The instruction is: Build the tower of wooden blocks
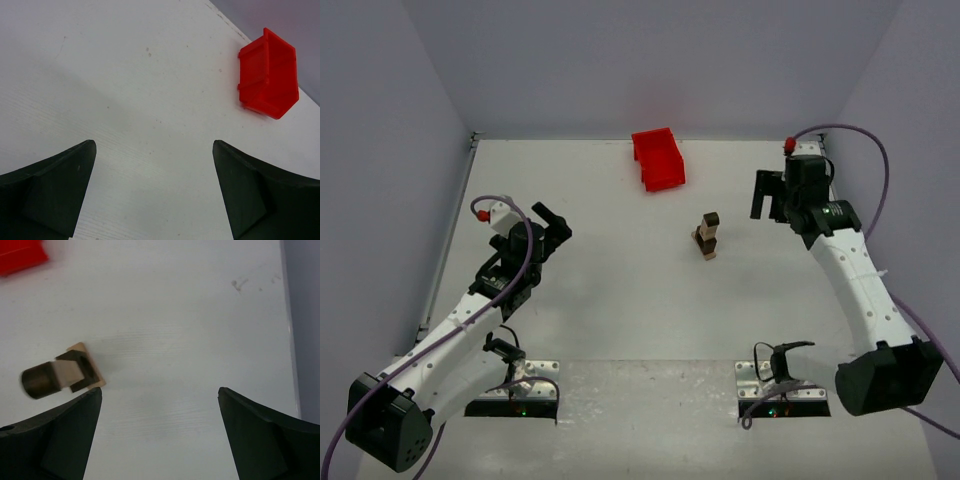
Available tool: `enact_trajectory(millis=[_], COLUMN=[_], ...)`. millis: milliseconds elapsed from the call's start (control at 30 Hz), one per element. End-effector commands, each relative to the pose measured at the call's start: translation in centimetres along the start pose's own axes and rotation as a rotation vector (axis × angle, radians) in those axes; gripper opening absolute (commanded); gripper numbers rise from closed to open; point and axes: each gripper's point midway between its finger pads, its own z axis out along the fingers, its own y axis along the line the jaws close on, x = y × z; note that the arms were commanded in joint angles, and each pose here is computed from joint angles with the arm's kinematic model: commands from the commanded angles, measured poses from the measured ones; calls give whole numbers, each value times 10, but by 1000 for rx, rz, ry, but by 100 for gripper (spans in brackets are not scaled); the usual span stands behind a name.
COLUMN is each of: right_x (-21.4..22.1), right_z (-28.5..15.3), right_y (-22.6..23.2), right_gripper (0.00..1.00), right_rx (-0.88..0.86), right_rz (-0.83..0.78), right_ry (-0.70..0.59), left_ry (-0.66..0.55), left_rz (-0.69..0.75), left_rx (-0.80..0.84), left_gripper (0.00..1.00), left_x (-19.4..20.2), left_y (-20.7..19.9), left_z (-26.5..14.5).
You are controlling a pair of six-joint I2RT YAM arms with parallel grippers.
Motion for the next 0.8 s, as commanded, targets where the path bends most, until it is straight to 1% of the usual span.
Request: enact_trajectory(millis=[0, 100, 233, 500, 767], right_x=[32, 55, 85, 85, 81], right_z=[18, 24, 28, 18, 8], right_y=[-60, -80, -87, -99, -107], right_gripper=[99, 99, 99, 99, 99], right_rx=[155, 237, 285, 337, 378], right_rz=[224, 312, 348, 394, 438], right_ry=[45, 46, 36, -89, -163], left_ry=[-30, -27, -29, -36, -42], left_rz=[-8, -1, -2, -2, -6], left_rx=[14, 9, 3, -1, 2], left_gripper=[100, 100, 100, 100, 100], left_x=[-11, -10, -10, -12, -13], left_y=[-6, -7, -5, -4, -4], left_z=[0, 1, 2, 1, 0])
